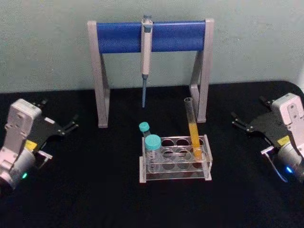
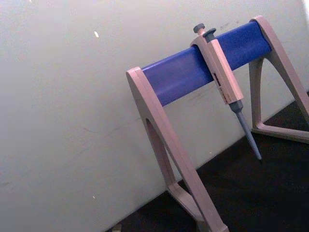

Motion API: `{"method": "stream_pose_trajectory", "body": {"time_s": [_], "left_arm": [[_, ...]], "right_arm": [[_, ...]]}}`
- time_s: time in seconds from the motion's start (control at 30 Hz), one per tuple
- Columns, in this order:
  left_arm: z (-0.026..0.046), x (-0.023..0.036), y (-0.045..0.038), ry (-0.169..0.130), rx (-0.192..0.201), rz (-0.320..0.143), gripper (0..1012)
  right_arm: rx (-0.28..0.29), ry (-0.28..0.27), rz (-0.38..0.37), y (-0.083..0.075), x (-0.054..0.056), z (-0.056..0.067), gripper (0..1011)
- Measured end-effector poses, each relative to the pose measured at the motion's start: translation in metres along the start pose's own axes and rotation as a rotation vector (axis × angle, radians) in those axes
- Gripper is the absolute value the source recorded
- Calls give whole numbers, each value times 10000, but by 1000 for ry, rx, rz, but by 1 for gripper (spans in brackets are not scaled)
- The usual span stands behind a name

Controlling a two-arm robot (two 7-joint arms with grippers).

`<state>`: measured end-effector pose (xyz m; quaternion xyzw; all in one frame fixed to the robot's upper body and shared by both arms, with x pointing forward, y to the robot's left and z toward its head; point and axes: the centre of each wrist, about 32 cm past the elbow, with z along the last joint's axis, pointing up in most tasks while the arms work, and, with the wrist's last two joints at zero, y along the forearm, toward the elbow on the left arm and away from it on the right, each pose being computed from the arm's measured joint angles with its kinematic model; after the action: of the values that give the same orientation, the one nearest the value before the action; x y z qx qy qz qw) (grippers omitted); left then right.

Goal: Pick up the test tube from the test tube rack, shake it, then place it back into the test tube rack.

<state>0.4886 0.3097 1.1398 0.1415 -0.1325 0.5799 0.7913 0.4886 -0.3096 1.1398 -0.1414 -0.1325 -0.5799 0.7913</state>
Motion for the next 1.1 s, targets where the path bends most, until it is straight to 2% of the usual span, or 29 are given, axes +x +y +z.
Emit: {"method": "stream_pose_trajectory", "body": {"time_s": [0.9, 1.1], "left_arm": [[0, 0, 0, 0, 0, 0, 1001], [0, 0, 0, 0, 0, 0, 1001]], "right_arm": [[0, 0, 0, 0, 0, 0, 1000], [17, 41, 14, -33, 9, 53, 1000]]}}
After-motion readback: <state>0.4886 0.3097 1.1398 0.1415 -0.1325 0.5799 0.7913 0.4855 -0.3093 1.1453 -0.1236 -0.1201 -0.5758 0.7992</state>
